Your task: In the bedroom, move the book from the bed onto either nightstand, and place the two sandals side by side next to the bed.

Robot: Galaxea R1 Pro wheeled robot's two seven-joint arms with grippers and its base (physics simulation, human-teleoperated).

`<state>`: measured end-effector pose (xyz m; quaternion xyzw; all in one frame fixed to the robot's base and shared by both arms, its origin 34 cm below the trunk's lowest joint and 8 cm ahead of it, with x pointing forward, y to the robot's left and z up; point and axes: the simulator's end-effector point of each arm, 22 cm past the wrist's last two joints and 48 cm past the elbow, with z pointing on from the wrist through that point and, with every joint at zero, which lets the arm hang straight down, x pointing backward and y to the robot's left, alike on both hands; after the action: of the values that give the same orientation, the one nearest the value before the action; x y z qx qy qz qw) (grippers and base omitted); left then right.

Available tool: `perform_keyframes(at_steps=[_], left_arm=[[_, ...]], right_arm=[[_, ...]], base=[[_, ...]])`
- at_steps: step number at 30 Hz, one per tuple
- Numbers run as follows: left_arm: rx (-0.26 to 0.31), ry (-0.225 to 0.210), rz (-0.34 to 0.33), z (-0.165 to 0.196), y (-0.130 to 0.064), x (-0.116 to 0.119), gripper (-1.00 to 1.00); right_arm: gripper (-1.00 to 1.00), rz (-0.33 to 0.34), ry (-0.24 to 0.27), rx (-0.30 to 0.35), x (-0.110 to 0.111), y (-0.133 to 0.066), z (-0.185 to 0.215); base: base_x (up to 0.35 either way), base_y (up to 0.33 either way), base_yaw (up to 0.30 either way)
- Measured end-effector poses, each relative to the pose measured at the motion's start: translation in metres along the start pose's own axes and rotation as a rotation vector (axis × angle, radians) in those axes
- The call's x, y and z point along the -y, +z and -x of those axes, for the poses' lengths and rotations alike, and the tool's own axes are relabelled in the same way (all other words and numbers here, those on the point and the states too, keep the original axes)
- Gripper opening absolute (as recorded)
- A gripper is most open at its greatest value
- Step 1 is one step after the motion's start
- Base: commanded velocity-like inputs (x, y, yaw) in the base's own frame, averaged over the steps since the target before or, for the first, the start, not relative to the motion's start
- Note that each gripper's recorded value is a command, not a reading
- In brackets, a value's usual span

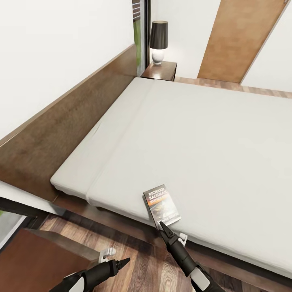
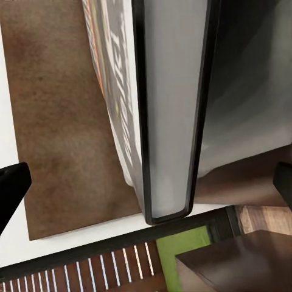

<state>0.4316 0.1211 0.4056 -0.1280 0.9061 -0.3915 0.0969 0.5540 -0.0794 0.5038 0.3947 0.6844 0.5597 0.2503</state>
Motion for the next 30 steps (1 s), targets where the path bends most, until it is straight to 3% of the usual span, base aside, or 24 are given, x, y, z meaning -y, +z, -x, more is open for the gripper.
perform_keyframes(at_steps=[30], left_arm=[[0.001, 0.0, -0.001, 0.0002, 0.0, 0.0003, 1.0]], right_arm=[[1.0, 0.002, -0.004, 0.002, -0.0003, 0.0, 0.0004]], base=[[0.006, 0.0, 0.0]])
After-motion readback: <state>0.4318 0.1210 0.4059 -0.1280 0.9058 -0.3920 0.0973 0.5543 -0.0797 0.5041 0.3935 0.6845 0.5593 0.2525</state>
